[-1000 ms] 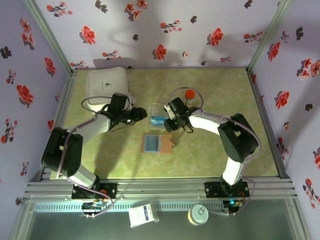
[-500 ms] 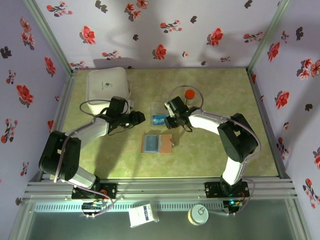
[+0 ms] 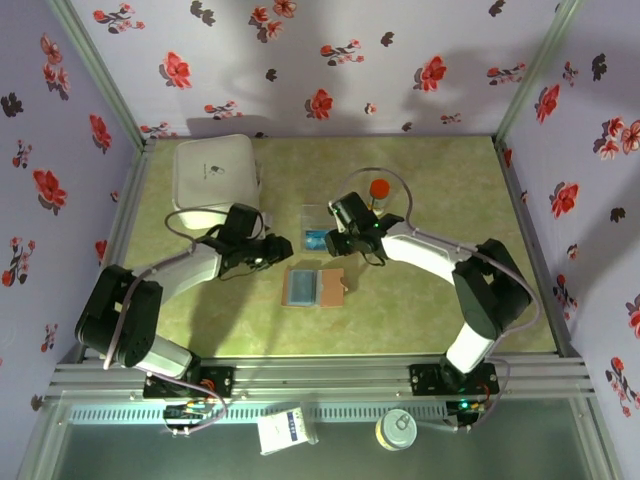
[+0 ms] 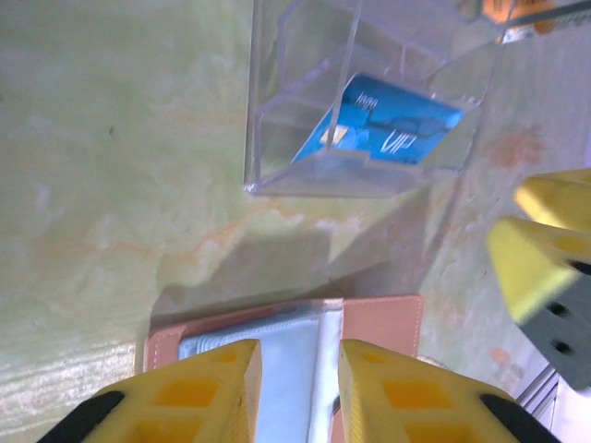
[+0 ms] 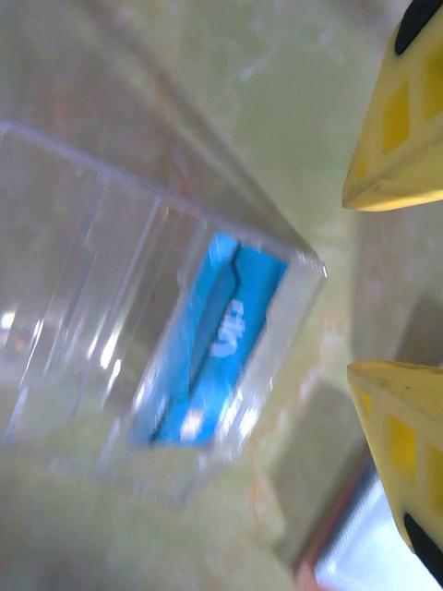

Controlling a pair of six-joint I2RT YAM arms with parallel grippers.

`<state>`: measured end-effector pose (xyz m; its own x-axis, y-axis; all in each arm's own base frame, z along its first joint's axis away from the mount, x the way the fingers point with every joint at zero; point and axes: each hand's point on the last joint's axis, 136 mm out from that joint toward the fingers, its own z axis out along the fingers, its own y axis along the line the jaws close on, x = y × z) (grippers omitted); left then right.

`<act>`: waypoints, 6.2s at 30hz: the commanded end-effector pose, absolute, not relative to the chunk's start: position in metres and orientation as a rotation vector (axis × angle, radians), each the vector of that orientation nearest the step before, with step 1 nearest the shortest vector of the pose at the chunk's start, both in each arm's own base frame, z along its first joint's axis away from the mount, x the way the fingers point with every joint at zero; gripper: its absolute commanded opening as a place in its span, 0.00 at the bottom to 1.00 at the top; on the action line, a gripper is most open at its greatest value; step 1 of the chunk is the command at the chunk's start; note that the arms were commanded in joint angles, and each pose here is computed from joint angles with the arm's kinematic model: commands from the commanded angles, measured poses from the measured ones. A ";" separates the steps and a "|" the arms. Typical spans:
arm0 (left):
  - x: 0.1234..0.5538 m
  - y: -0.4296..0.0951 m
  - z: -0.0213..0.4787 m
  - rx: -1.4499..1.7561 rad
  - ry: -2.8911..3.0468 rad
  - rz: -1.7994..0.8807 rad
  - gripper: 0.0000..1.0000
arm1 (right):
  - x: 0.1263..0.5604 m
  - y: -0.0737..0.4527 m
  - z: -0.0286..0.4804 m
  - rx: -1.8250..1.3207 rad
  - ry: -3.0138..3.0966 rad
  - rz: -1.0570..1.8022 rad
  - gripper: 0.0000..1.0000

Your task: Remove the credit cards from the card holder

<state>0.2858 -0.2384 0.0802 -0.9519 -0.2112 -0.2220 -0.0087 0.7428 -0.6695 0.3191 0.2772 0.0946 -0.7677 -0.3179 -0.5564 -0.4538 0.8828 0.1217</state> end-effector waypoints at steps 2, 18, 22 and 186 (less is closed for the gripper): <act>0.268 -0.239 0.074 -0.183 2.702 -1.010 0.23 | 0.299 0.300 0.120 -0.411 2.506 0.454 0.43; 0.225 -0.226 0.032 -0.244 2.831 -0.947 0.05 | 0.232 0.349 0.087 -0.108 2.724 0.750 0.36; 0.223 -0.223 0.023 -0.263 2.860 -0.911 0.03 | 0.228 0.352 0.078 -0.091 2.760 0.762 0.40; 0.257 -0.273 0.077 -0.172 2.814 -1.030 0.41 | 0.237 0.282 0.099 0.087 2.735 0.628 0.31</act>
